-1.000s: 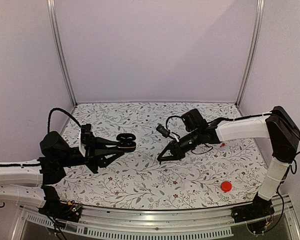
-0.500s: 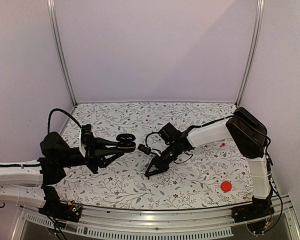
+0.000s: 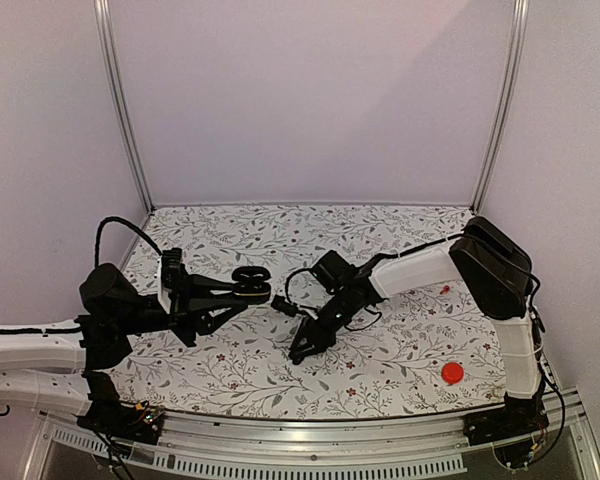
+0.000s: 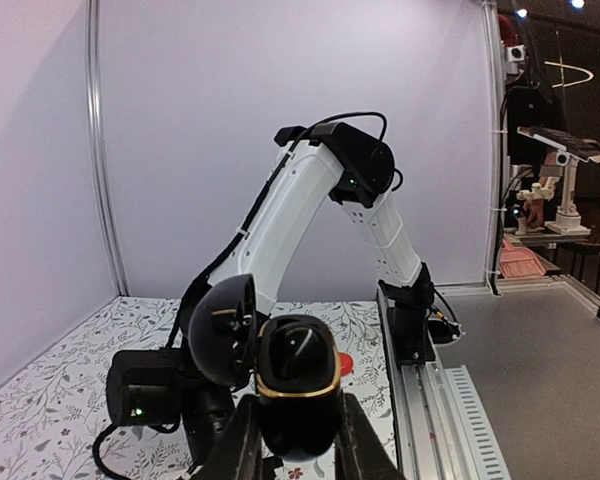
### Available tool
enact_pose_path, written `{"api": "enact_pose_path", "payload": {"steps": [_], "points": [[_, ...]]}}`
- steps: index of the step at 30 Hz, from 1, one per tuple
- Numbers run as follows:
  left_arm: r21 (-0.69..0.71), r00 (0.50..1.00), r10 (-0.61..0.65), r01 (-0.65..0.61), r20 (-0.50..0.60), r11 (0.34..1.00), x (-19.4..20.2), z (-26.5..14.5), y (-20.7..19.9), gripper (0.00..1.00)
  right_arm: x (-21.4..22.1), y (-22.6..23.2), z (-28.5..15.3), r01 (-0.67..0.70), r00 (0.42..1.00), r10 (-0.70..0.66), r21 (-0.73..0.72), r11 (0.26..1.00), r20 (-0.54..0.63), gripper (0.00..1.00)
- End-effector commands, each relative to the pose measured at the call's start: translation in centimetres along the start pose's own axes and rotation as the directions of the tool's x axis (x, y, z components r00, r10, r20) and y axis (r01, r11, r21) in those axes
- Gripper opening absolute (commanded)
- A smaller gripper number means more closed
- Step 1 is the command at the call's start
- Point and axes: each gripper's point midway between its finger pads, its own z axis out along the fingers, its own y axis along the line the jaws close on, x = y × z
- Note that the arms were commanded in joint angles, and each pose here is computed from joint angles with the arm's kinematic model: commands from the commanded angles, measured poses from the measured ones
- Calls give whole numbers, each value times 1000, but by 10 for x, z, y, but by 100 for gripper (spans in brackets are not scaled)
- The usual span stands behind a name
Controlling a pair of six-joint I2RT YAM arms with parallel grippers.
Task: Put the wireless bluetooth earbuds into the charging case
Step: Place the right earbud at the center of the board, then move the right earbud to the center of the board.
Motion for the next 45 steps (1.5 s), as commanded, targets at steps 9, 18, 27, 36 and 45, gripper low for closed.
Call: {"api": "enact_pose_path", "payload": {"steps": [9,18,27,36,45], "points": [[-19,1000,8,-8,22,1000,-4,-2,5,17,-10,-23,-25,55,998,-43,253,966,-52,39],[-75,1000,3,-2,19,997,-6,-5,14,17,-21,6,-56,103,990,-51,439,893,-128,39],[-96,1000,-1,3,18,995,-6,-6,18,17,-5,57,-22,112,991,-61,477,872,-122,35],[-100,1000,5,-2,29,995,-10,-9,17,17,-4,38,-1,118,987,-46,494,861,-155,29],[-103,1000,7,-4,29,995,-9,-10,17,17,-10,11,-5,102,988,-26,522,847,-152,26]]}}
